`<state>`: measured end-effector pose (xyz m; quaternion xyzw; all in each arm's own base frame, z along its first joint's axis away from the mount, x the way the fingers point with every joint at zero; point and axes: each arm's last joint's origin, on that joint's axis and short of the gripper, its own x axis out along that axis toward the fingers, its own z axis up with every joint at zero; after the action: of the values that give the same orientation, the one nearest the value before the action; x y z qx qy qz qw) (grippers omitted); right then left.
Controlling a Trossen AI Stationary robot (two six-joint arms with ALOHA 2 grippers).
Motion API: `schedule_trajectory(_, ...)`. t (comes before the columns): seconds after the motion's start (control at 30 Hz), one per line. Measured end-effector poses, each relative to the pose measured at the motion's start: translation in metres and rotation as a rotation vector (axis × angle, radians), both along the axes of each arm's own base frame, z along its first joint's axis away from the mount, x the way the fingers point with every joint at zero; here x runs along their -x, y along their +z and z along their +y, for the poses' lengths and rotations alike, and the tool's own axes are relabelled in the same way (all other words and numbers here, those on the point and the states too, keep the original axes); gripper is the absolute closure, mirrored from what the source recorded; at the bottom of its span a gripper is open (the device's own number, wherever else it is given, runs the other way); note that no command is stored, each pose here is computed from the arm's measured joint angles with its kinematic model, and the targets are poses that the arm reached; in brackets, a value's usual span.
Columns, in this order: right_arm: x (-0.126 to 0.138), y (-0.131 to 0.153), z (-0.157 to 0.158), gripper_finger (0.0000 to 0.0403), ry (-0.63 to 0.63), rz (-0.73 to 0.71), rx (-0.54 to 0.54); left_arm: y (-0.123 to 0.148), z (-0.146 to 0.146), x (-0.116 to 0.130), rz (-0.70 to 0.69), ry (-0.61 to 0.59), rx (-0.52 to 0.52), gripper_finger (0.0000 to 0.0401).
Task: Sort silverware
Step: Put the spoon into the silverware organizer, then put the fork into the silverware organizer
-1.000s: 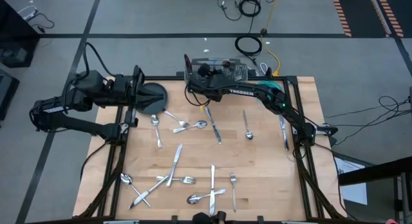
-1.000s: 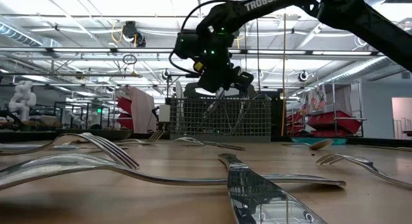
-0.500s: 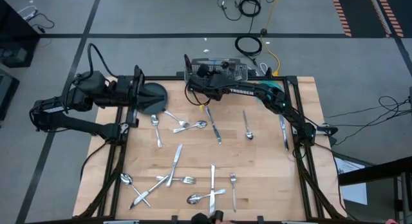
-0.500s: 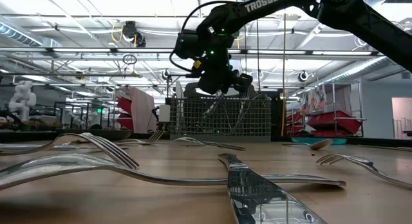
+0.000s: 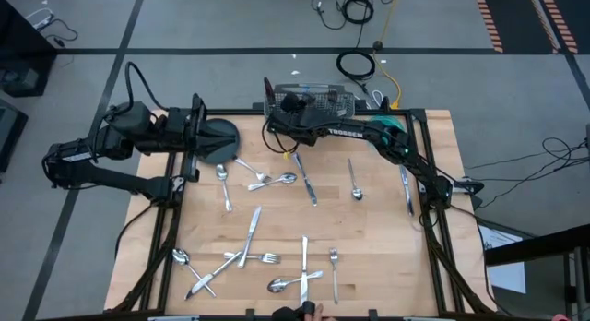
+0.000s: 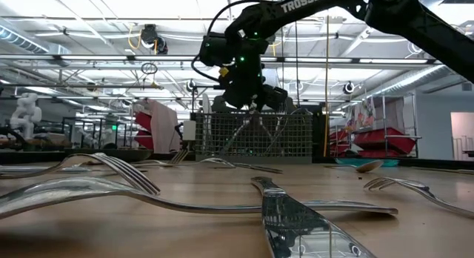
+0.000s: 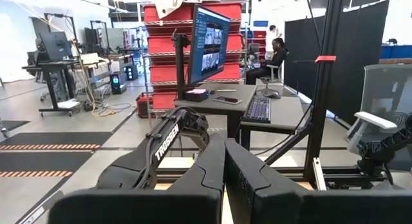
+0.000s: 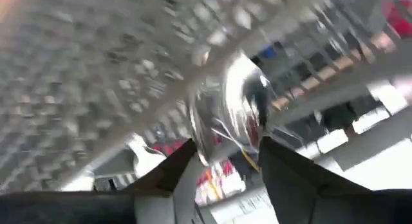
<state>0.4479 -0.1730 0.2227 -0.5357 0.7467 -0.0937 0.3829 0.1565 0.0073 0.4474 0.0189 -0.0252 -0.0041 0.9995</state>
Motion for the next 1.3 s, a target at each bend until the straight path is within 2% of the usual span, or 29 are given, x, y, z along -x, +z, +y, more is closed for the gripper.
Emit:
schedule_trajectory(0.17,-0.003,0.018,0.001,0.0217,-0.039,-0.088,0.14,0.0,0.0,0.0,-0.001,0.0,-0.002,0.039)
schedule_trajectory(0.33,-0.002,0.059,0.016,0.0207,-0.032,-0.246,0.185,0.0,0.0,0.0,0.001,0.009,0.0,0.039)
schedule_trajectory(0.47,0.004,0.098,0.034,0.0207,-0.043,-0.444,0.207,-0.005,0.002,-0.001,0.049,0.061,0.006,0.039)
schedule_trajectory(0.6,0.035,0.156,0.059,0.0207,-0.073,-0.665,0.224,-0.02,0.005,-0.006,0.2,0.171,0.036,0.039)
schedule_trajectory(0.77,0.107,0.225,0.095,0.0206,-0.169,-1.024,0.191,-0.05,0.007,-0.021,0.478,0.189,0.018,0.039)
schedule_trajectory(0.87,0.158,0.257,0.118,0.0206,-0.229,-1.26,0.079,-0.077,0.009,-0.034,0.734,0.181,-0.03,0.0383)
schedule_trajectory(0.97,0.199,0.276,0.133,0.0206,-0.304,-1.465,-0.135,-0.101,0.012,-0.052,0.928,0.16,-0.08,0.0365)
schedule_trajectory(1.03,0.22,0.282,0.141,0.0206,-0.367,-1.553,-0.276,-0.114,0.016,-0.067,1.001,0.143,-0.107,0.0348)
schedule_trajectory(1.17,0.249,0.286,0.154,0.0206,-0.458,-1.592,-0.47,-0.146,0.03,-0.096,1.151,0.099,-0.125,0.0311)
schedule_trajectory(1.3,0.255,0.287,0.17,0.0206,-0.407,-1.543,-0.65,-0.175,0.044,-0.115,1.274,0.03,-0.192,0.0275)
